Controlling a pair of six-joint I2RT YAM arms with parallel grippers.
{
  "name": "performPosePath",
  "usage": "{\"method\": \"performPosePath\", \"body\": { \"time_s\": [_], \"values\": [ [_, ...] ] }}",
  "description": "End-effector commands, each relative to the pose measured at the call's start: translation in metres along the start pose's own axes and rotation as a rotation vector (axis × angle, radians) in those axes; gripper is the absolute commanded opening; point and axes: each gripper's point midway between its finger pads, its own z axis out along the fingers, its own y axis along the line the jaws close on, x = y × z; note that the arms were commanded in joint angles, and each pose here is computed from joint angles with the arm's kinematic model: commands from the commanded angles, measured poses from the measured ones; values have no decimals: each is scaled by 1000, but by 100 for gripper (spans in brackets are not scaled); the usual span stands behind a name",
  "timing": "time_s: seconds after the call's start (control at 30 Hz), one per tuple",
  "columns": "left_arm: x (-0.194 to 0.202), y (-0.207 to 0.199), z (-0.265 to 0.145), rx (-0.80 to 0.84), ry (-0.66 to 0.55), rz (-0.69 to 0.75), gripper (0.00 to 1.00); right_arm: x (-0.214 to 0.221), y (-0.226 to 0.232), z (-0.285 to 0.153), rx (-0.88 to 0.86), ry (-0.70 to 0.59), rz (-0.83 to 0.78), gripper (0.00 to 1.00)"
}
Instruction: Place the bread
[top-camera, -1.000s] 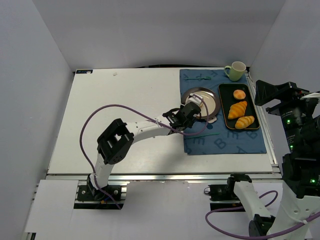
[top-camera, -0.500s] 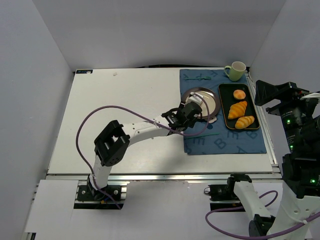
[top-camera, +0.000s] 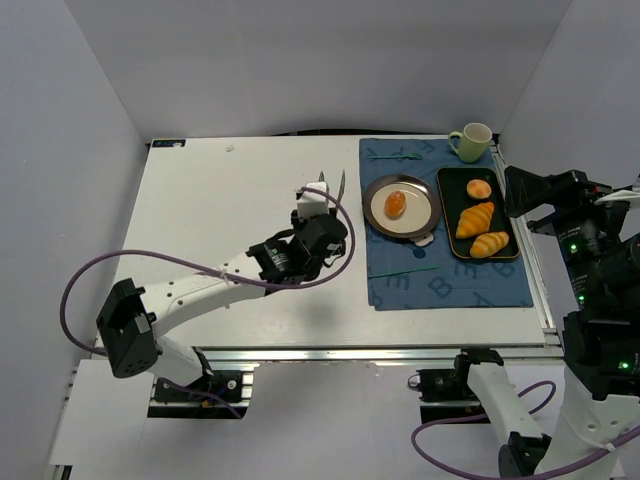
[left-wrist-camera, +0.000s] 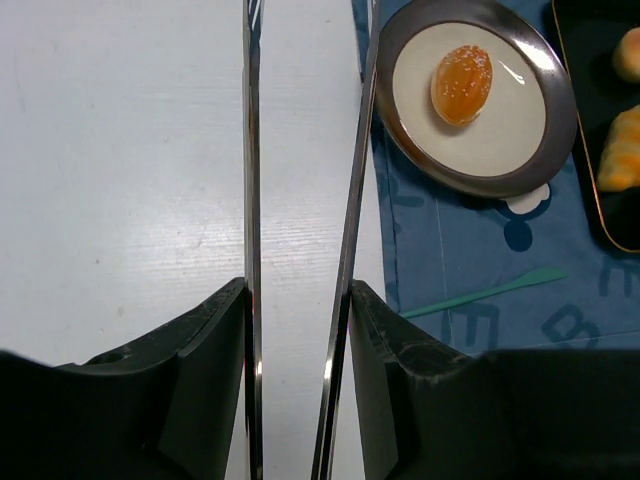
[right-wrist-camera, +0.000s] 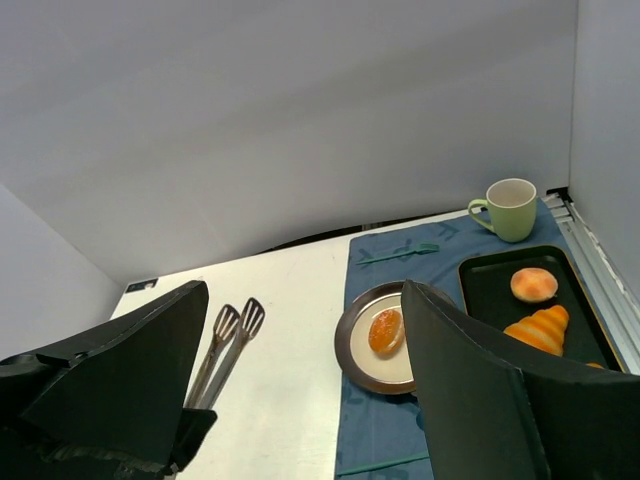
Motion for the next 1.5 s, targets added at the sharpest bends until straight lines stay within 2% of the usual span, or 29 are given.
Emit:
{"method": "performPosePath", "body": {
  "time_s": [0.0,0.07,0.43,0.57,0.77,1.03,1.37,1.47],
  "values": [
    [26,5,-4,-38,28,-84,52,-7,12,-4,-56,-30,14,84],
    [38,7,-4,-77,30,-96,52,-6,13,-5,-61,-26,16,84],
    [122,-15,-15,-66,85,-136,50,-8,14,-12,-59,-29,9,84],
    [140,-9,-16,-118,66,-103,50,-9,14,-13,-59,-30,8,84],
    [168,-10,-9,-104,94,-143,49,-8,13,-14,-57,-31,8,84],
    [181,-16,-6,-109,126,-147,58,-8,12,-14,-55,-30,7,84],
    [196,-24,0,-115,174,-114,64,-9,12,-15,-52,-36,4,84],
    [194,-24,-1,-120,173,-110,73,-8,11,-14,-50,-34,4,85]
  ]
}}
